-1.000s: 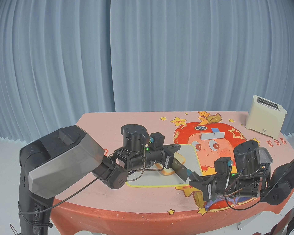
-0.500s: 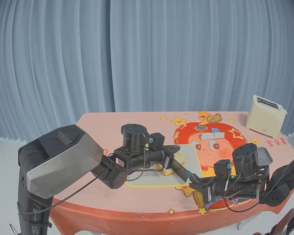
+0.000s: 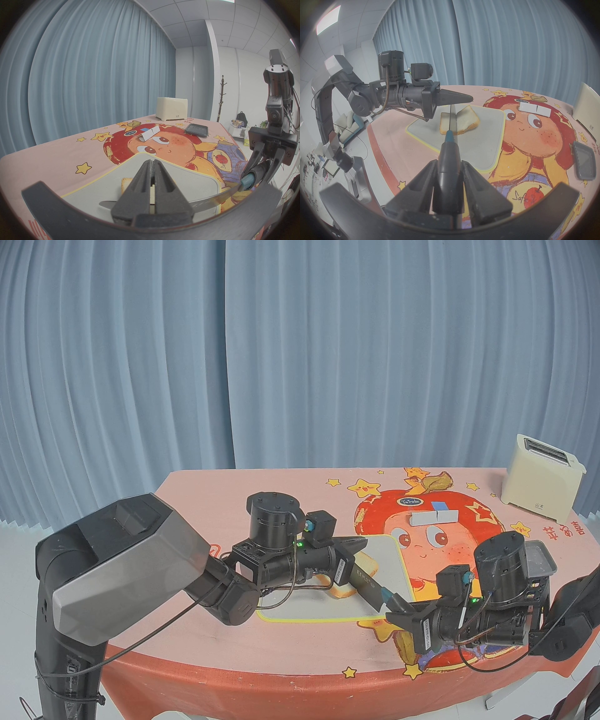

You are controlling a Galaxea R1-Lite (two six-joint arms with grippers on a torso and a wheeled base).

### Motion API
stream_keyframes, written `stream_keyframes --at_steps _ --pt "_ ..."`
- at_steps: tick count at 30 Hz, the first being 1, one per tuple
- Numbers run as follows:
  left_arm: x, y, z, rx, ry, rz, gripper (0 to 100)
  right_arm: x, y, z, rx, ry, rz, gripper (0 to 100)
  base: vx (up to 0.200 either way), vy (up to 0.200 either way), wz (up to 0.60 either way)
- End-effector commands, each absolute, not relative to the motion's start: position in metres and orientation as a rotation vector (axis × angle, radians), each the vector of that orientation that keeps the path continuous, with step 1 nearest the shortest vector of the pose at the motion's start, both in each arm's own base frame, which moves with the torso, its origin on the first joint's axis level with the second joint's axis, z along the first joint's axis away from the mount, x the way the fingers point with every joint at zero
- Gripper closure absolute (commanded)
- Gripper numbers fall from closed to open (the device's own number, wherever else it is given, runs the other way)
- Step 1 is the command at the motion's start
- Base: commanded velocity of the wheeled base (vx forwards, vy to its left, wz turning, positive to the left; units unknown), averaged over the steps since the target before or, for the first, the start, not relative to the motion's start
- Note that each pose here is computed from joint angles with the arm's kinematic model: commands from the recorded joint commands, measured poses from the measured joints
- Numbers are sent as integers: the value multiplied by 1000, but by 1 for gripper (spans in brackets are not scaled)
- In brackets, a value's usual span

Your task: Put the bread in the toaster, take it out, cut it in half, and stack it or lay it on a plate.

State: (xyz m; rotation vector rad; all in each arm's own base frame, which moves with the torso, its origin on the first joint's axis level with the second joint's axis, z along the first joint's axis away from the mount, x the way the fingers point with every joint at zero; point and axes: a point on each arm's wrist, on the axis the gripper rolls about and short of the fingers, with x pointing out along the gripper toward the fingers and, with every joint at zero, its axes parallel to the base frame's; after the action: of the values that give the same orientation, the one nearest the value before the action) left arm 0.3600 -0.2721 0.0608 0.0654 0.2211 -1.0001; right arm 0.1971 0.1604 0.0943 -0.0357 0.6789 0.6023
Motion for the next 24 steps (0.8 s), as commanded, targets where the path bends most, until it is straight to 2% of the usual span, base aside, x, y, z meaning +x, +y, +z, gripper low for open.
stream_keyframes --at_steps 1,9,16,24 --pt "362 -272 50 68 241 -998 100 199 162 100 -24 654 607 100 0 0 0" --pt "362 -272 47 68 248 -998 100 201 160 99 -21 657 598 100 0 0 0" --pt "362 -273 53 68 233 -1000 100 200 160 87 -42 712 588 100 0 0 0" --pt "362 -277 59 67 215 -1006 100 199 159 85 -47 721 586 100 0 0 0"
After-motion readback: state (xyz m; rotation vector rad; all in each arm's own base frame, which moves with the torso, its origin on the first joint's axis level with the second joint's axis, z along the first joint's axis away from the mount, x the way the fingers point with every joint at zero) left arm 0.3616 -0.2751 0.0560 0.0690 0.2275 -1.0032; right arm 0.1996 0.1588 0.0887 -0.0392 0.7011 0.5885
